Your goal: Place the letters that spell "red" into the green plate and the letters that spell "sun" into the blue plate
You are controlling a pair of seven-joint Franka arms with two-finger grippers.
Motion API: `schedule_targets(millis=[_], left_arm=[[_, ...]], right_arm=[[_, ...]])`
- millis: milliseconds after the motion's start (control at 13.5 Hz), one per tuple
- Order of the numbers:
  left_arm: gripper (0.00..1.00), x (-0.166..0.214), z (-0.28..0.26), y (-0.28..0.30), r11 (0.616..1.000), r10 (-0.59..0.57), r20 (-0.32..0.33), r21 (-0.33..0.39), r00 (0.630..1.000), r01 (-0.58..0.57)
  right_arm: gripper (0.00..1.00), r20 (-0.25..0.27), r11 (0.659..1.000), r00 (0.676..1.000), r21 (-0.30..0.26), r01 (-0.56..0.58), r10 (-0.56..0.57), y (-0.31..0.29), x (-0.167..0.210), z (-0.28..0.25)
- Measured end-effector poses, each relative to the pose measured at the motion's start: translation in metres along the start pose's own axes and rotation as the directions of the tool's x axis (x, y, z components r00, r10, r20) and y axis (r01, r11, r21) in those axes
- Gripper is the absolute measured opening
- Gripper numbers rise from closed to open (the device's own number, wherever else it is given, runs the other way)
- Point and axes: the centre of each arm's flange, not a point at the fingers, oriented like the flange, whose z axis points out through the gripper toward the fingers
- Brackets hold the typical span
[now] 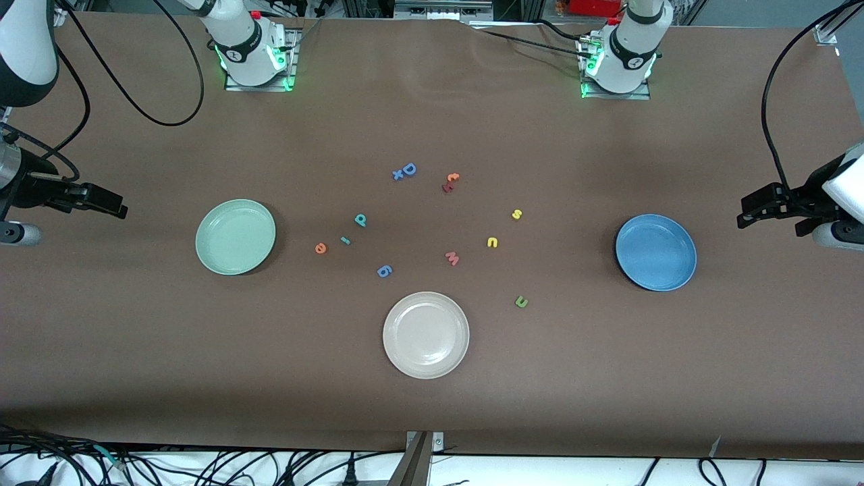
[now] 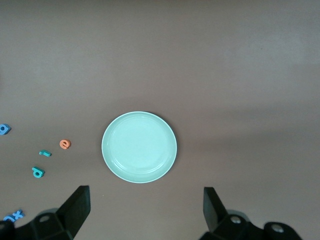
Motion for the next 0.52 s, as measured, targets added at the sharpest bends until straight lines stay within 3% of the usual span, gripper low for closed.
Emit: schedule_targets(millis=[520], left_arm=[[1.00, -0.0004, 0.0002, -0.0005, 1.000, -0.001, 0.003, 0.000, 1.000, 0.001]], right_arm=[[1.00, -0.014, 1.000, 1.000, 0.001, -0.013, 0.013, 0.0006, 0.0001, -0.0063]])
